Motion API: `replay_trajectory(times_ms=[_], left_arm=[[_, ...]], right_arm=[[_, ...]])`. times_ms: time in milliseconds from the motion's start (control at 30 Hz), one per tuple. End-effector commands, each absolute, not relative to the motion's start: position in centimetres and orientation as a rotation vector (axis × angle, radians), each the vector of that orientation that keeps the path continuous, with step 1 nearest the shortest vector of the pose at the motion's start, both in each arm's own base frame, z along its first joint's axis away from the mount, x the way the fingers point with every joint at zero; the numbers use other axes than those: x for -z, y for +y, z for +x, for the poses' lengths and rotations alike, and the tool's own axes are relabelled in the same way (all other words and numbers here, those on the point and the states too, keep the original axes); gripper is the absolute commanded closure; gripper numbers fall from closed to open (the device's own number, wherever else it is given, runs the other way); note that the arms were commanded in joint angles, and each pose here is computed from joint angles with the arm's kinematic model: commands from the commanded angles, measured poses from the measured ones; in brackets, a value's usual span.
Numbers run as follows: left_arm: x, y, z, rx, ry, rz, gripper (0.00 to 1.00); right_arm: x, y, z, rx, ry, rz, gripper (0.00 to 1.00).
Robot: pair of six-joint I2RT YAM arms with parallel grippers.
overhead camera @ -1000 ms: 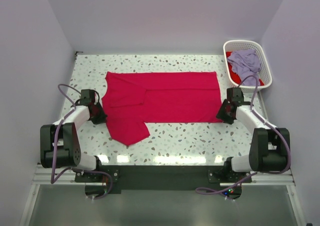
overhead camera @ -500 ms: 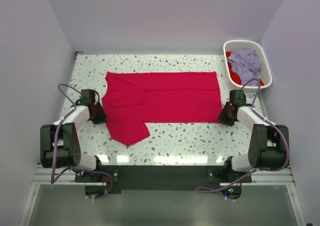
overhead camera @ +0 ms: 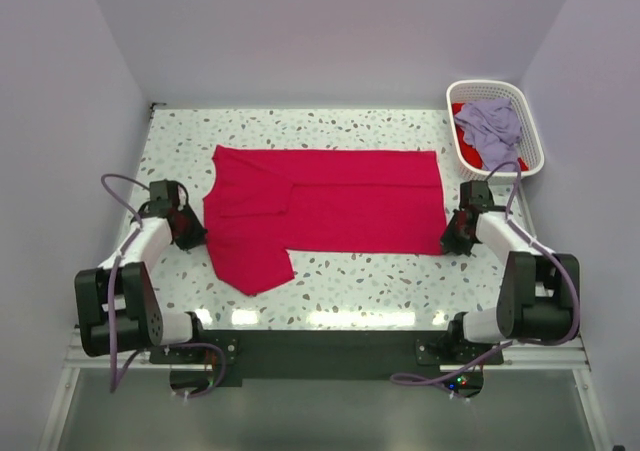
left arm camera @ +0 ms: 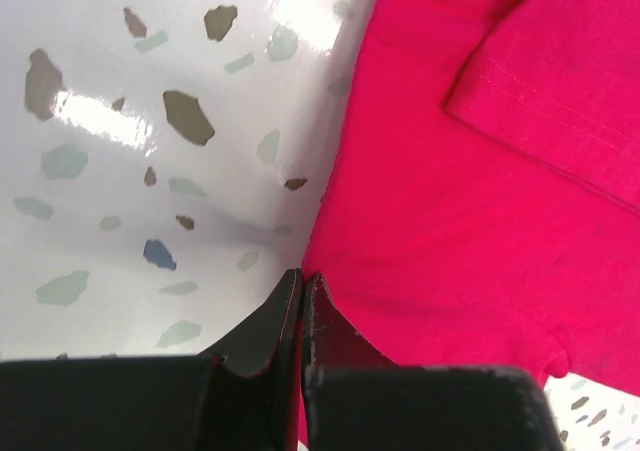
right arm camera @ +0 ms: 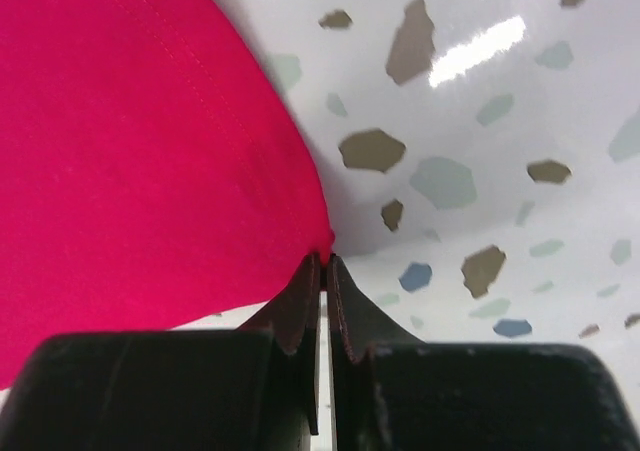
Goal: Fold and stack the t-shirts
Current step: Fold the tshirt
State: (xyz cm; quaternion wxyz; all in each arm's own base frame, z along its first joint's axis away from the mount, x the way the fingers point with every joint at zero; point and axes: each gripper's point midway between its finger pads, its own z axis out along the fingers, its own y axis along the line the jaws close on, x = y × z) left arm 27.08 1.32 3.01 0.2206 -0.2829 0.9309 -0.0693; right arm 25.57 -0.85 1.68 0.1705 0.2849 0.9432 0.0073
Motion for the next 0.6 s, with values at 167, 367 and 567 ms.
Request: replay_trajectory(times_ms=[167, 367, 567], left_arm=[[-5.1, 0.7, 25.1, 0.255, 2.546, -0.829, 1.00], [-7.7, 1.0, 27.4, 0.273, 2.512, -0.823, 1.00], [-10.0, 0.9, 31.0, 0.357, 2.472, -0.833, 1.00]], right_arm=[[-5.8, -1.4, 23.0, 0.018, 2.691, 0.815, 1.00], [-9.3, -1.5, 25.6, -0.011, 2.607, 0.805, 1.00], [-10.3, -1.9, 28.5, -0.011, 2.581, 0.824, 1.00]])
